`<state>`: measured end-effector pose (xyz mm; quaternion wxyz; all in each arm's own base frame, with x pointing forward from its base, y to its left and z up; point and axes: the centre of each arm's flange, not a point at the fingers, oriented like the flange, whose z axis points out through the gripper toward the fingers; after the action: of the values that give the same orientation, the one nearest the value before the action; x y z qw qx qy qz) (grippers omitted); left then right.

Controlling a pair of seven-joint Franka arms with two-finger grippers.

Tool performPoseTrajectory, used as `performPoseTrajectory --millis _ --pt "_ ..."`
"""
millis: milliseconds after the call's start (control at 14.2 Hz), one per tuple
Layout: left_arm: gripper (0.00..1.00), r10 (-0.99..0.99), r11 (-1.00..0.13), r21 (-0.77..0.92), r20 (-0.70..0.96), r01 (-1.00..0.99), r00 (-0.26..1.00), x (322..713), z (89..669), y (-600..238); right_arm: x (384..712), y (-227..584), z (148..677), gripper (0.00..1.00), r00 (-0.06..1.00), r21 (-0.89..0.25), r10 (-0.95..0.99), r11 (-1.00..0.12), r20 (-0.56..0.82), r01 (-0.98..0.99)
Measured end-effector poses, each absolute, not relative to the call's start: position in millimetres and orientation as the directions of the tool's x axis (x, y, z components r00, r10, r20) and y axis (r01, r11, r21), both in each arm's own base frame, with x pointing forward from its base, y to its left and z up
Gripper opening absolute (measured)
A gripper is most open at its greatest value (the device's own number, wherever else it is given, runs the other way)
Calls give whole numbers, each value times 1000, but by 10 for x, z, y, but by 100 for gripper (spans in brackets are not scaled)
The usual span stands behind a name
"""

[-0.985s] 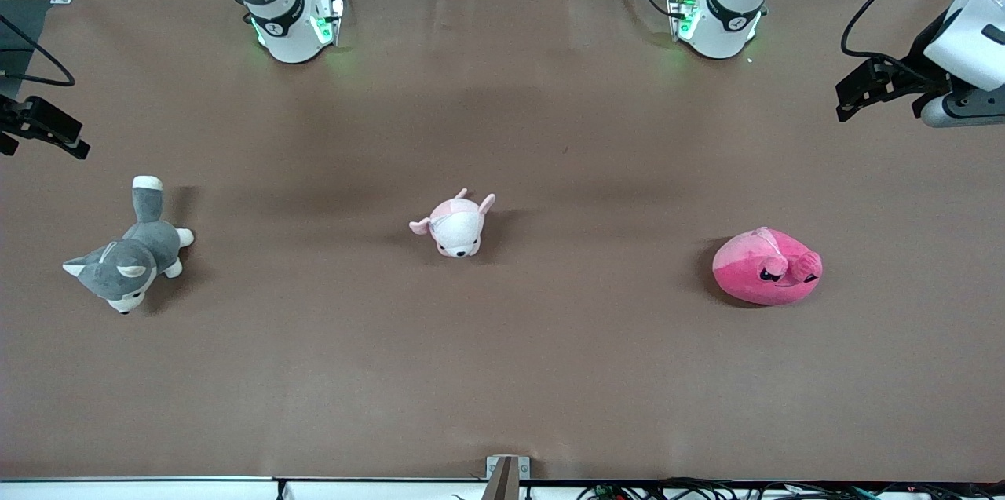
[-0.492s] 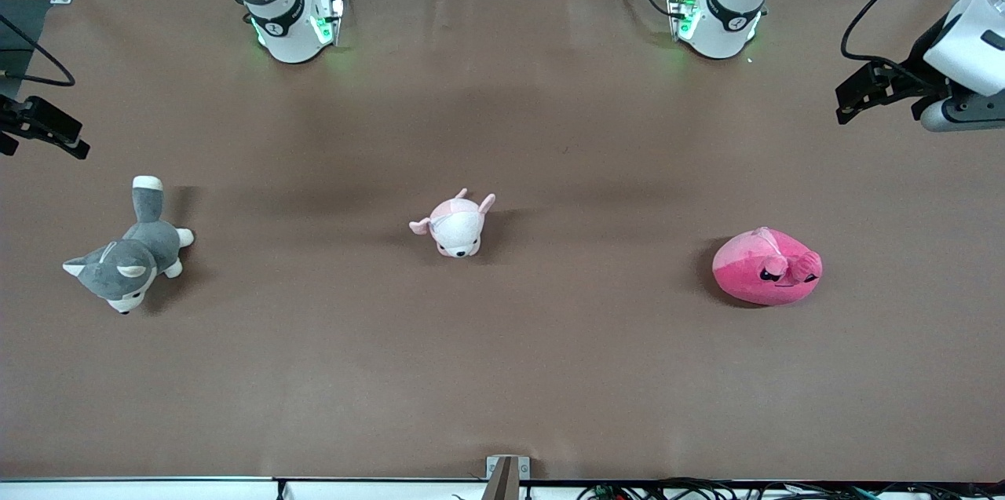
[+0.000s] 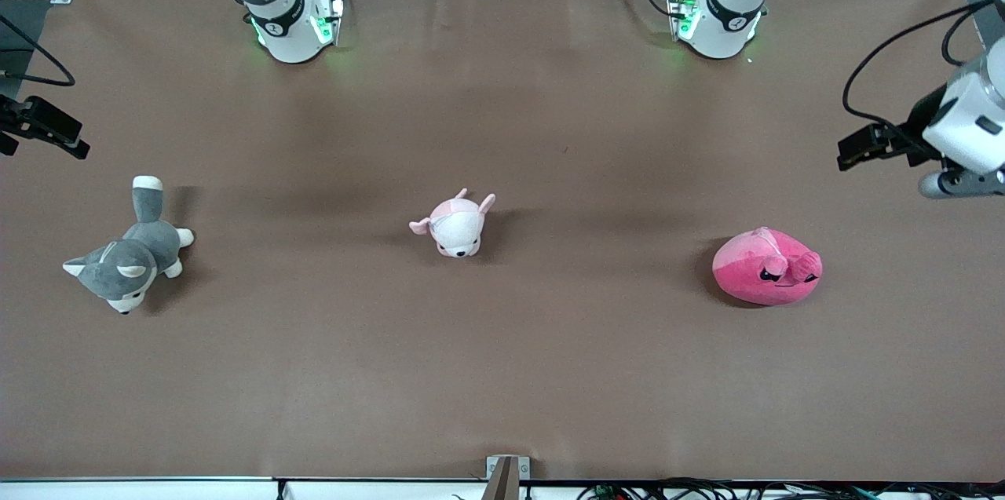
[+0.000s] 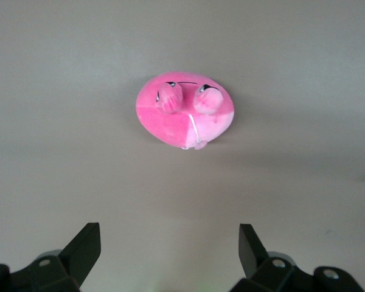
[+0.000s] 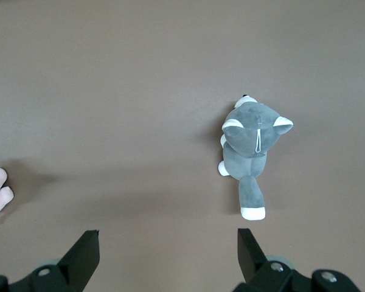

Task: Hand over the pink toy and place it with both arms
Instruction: 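Move the left gripper down toward the pink plush toy, then close the left gripper on the pink plush toy's ears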

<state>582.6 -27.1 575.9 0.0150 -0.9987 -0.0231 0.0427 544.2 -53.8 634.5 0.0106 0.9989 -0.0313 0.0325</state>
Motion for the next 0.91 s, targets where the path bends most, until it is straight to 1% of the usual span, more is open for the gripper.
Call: performPoseTrajectory --millis 281,633,774,915 --pt "100 64 -998 -24 -91 62 994 6045 5373 -151 5442 -537 6346 100 996 19 -61 -998 66 -63" --pt "100 84 -996 -11 -94 84 992 6250 4661 -2 5442 -532 6346 100 996 19 -61 -998 66 -62" --pt "100 111 -992 41 -99 116 989 6338 4339 55 5442 -532 6347 100 996 19 -61 -998 66 -62" --pt "97 137 -987 75 -109 145 985 6423 4045 129 5442 -533 6347 100 996 19 -61 -998 66 -62"
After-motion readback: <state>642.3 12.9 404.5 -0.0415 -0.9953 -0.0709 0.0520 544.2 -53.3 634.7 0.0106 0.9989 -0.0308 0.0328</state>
